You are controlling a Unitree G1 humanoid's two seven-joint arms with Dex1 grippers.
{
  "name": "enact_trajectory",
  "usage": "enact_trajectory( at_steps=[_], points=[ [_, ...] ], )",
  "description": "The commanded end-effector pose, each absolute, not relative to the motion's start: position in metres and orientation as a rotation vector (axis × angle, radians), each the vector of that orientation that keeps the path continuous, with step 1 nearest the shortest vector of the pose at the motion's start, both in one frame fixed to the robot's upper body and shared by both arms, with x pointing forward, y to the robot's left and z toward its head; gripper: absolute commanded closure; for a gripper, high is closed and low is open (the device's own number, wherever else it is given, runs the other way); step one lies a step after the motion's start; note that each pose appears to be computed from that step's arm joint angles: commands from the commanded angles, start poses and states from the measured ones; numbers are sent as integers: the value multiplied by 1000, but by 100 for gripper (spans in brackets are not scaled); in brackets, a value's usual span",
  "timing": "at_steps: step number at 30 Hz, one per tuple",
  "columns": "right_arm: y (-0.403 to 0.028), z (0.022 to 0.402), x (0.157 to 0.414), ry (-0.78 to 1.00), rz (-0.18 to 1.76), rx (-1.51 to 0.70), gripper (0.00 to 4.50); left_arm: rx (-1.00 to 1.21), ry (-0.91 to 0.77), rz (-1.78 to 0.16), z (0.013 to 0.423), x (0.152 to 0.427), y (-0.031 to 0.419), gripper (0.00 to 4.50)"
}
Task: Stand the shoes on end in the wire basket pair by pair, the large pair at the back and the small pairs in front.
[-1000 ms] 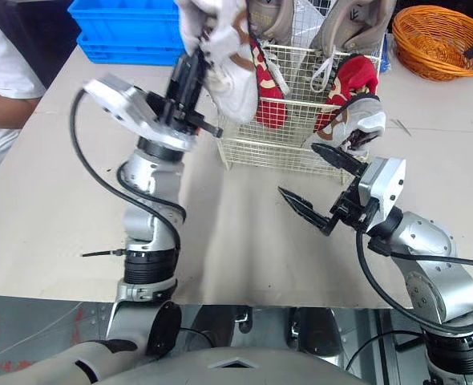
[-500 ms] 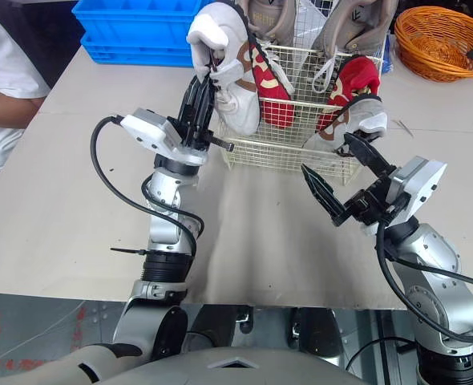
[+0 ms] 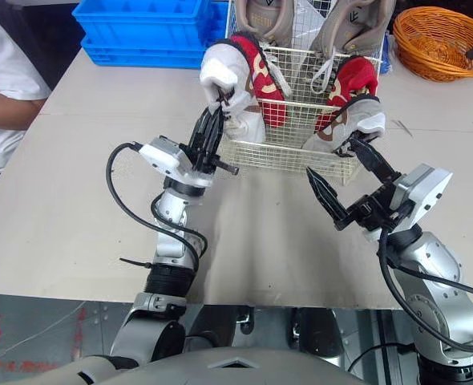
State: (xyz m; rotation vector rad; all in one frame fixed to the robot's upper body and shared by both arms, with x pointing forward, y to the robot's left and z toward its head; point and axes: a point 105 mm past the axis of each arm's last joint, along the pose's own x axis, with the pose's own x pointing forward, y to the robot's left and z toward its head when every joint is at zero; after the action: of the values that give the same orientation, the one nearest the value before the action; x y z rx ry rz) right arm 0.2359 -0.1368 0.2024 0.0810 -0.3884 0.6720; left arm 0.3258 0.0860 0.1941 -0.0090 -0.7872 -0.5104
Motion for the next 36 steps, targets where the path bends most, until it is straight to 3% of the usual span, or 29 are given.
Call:
enact_trajectory(
  at_steps=[1, 8, 9, 15, 23, 28, 36],
  points=[
    [-138, 215, 229, -451, 667, 62, 0, -37, -729, -583, 181, 323, 78, 344],
    [-137, 214, 230, -448, 673, 57, 0, -112, -647, -700, 169, 319, 75, 17],
    [-137, 214, 230, -448, 673, 57, 0, -115, -641, -696, 169, 319, 77, 7],
    [-137, 213, 230, -444, 677, 52, 0, -116, -641, -673, 172, 314, 88, 7],
    [-149, 201, 229, -395, 676, 15, 0, -105, -631, -699, 191, 287, 115, 7],
    [-175, 182, 232, -310, 683, -66, 0, -58, -480, -771, 185, 271, 133, 7],
    [-218, 138, 233, -102, 753, -189, 0, 63, -160, -719, 152, 270, 180, 7]
  ],
)
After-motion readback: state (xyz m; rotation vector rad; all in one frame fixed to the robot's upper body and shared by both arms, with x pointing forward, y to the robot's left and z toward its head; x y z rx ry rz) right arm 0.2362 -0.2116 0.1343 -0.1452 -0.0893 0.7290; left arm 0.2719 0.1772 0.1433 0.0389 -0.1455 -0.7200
